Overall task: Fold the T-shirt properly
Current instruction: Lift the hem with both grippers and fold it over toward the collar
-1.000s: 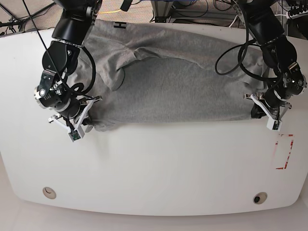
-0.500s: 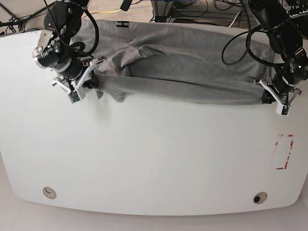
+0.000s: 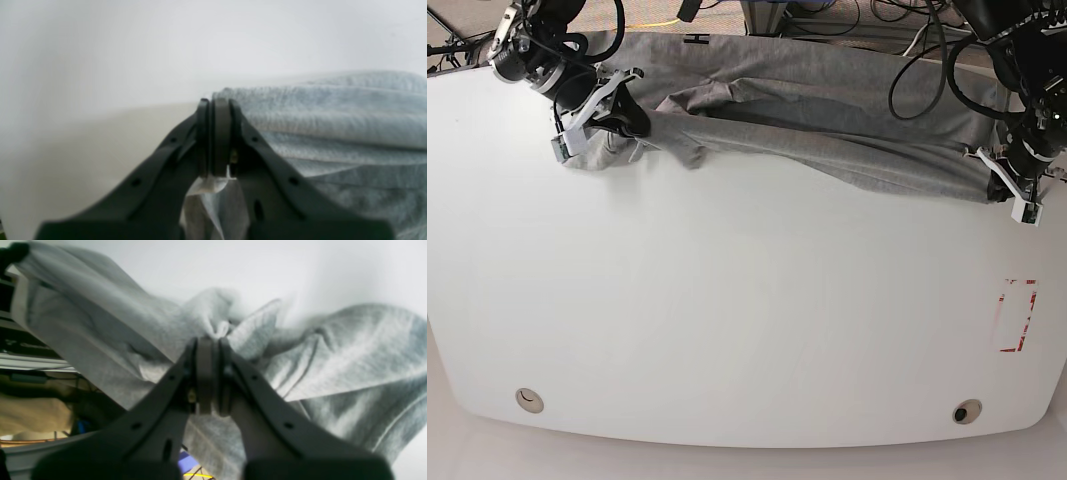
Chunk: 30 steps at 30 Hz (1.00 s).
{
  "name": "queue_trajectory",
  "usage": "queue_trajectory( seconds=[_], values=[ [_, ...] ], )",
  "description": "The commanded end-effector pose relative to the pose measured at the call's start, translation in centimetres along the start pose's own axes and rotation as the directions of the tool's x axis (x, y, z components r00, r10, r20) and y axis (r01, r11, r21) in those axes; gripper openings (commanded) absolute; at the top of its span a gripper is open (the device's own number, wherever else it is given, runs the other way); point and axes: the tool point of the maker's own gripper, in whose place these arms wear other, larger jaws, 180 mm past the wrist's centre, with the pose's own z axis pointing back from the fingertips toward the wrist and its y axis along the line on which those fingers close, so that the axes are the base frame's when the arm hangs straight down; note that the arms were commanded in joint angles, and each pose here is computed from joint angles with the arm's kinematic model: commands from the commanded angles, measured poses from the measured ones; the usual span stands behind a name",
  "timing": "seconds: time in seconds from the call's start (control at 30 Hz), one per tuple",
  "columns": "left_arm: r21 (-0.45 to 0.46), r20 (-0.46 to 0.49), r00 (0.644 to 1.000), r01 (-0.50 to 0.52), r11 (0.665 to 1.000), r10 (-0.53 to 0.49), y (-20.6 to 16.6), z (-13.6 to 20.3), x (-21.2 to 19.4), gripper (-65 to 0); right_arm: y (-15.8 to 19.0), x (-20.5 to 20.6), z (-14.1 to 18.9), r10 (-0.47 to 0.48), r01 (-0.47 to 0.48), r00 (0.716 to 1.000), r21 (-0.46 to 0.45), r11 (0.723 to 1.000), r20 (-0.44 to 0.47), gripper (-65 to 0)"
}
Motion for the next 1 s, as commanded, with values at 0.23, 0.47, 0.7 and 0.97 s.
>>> queue_trajectory(
  seconds=[0.23,0.47,0.7,0.97],
  values=[
    [0.059,0.052,0.997,0.054,0.997,-0.057,1.1,2.4,1.2,-64.7,-0.5,-1.6,0.3,-0.032,0.031,0.999,-0.011,0.999,-0.029,-65.0],
    [0.058,0.045,0.997,0.054,0.997,-0.057,1.1,2.3,1.1,-64.4,-3.6,-4.2,-1.3,-0.063,0.050,0.988,-0.095,0.994,-0.142,-47.1],
    [0.028,0.039,0.996,0.076,0.997,-0.077,0.0,1.8,1.2,-55.1,-5.1,-5.4,-1.8,-0.053,0.020,0.977,-0.157,0.987,-0.208,-12.2],
    [0.028,0.033,0.996,0.078,0.997,-0.079,0.0,1.8,1.0,-41.1,-6.3,-7.4,-2.0,-0.090,0.041,0.964,-0.196,0.980,-0.250,-23.1]
  ],
)
